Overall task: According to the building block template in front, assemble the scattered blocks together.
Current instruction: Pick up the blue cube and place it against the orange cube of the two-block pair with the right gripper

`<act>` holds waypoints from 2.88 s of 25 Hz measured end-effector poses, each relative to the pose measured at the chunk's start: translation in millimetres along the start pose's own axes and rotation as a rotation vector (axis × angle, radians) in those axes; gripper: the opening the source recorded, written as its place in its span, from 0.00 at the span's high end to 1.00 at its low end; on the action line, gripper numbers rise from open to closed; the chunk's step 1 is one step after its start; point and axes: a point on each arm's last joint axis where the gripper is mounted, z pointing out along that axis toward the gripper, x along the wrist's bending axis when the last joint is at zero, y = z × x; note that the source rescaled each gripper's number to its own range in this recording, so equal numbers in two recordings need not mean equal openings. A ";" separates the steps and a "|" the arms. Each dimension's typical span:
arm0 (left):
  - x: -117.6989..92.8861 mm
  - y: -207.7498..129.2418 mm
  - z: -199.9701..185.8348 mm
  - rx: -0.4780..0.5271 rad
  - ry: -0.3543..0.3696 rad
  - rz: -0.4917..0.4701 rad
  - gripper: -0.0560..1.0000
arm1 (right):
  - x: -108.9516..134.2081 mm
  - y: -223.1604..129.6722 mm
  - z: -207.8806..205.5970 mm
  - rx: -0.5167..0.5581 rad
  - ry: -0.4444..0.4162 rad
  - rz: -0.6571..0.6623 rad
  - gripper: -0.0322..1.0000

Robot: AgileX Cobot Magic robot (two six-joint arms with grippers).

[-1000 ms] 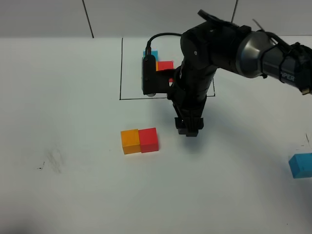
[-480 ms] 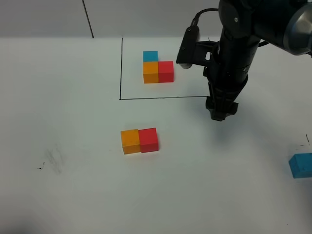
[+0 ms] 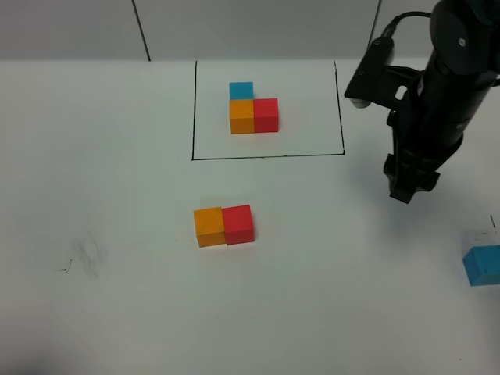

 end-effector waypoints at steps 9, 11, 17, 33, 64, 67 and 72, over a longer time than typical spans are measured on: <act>0.0 0.0 0.0 0.000 0.000 0.000 0.95 | 11.1 -67.0 -4.5 -0.040 -0.058 0.223 0.36; 0.0 0.0 0.0 0.000 0.000 0.000 0.95 | 16.5 -83.4 -2.6 -0.048 -0.075 0.275 0.36; 0.0 0.0 0.0 0.000 0.000 0.000 0.95 | 26.7 -115.7 -4.4 -0.123 -0.133 0.495 0.36; 0.0 0.0 0.0 0.000 0.000 0.000 0.95 | 28.1 -137.6 19.0 -0.217 -0.226 0.918 0.11; 0.0 0.0 0.0 0.000 0.000 0.000 0.95 | 32.7 -144.3 87.8 -0.110 -0.194 0.867 0.19; 0.0 0.0 0.0 0.000 0.000 0.000 0.95 | 30.5 -147.4 87.8 -0.105 -0.198 0.870 0.19; 0.0 0.0 0.0 0.000 0.000 0.000 0.95 | 31.0 -147.5 89.2 -0.101 -0.182 0.862 0.19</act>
